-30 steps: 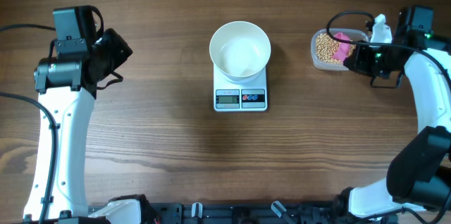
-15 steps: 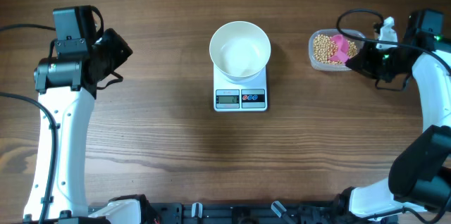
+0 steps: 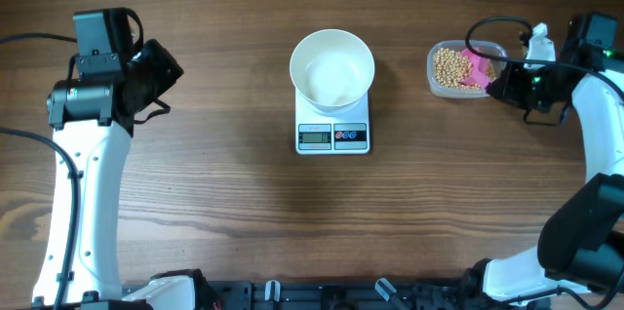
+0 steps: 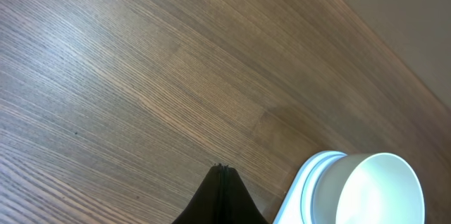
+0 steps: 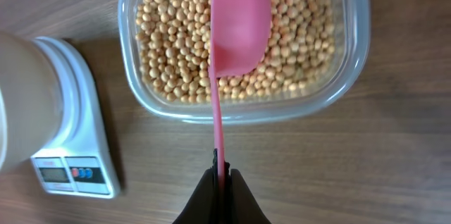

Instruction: Scoop item into bowl and weigh 150g on scale

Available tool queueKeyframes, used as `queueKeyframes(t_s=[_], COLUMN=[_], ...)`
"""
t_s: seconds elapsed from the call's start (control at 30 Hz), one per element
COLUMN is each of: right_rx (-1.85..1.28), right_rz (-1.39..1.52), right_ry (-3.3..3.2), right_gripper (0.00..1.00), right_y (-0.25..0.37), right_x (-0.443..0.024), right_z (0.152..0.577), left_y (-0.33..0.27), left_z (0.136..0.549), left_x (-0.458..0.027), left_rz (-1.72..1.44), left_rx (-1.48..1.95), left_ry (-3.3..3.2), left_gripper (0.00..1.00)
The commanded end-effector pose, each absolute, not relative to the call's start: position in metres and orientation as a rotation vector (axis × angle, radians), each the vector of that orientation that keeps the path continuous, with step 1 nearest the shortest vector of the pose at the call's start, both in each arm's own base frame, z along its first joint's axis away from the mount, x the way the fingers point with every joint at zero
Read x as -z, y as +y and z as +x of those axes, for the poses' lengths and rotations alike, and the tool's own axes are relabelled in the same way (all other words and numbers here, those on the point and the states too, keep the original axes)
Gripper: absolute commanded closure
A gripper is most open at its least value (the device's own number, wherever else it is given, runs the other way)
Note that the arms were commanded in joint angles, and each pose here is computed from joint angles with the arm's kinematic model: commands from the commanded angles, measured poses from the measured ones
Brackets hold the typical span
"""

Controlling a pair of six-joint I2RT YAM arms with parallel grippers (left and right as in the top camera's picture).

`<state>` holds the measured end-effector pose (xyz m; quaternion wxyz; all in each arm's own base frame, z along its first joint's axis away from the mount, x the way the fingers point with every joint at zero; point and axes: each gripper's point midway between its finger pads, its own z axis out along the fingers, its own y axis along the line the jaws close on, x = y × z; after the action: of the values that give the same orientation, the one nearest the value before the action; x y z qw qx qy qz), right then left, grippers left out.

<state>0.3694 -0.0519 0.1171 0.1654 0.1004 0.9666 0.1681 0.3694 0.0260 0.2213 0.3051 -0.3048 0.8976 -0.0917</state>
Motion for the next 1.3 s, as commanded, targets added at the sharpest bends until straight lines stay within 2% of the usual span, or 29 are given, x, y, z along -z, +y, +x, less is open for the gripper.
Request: queueKeyframes(t_s=[0.0, 0.37, 0.63, 1.27], right_rx=[-0.362, -0.371, -0.573, -0.853], right_rz=[0.189, 0.013, 0.072, 0.290], right_ry=[2.794, 2.844, 2.799, 2.726], right_gripper=[0.96, 0.96, 0.96, 0.96], right_y=[-0.059, -0.011, 0.006, -0.006], right_x=[-0.104, -0.100, -0.108, -0.112], right_z=[0.369, 0.369, 0.371, 0.371], left_y=[0.025, 0.025, 0.025, 0.025], left_z=[0.370, 0.370, 0.368, 0.367], left_x=[-0.218, -0.218, -0.217, -0.216], left_rz=[-0.795, -0.795, -0.799, -0.801], left_rx=[0.253, 0.253, 0.250, 0.249], left_ry=[2.391, 2.391, 2.401, 2.406], left_gripper=[0.96, 0.96, 0.96, 0.96])
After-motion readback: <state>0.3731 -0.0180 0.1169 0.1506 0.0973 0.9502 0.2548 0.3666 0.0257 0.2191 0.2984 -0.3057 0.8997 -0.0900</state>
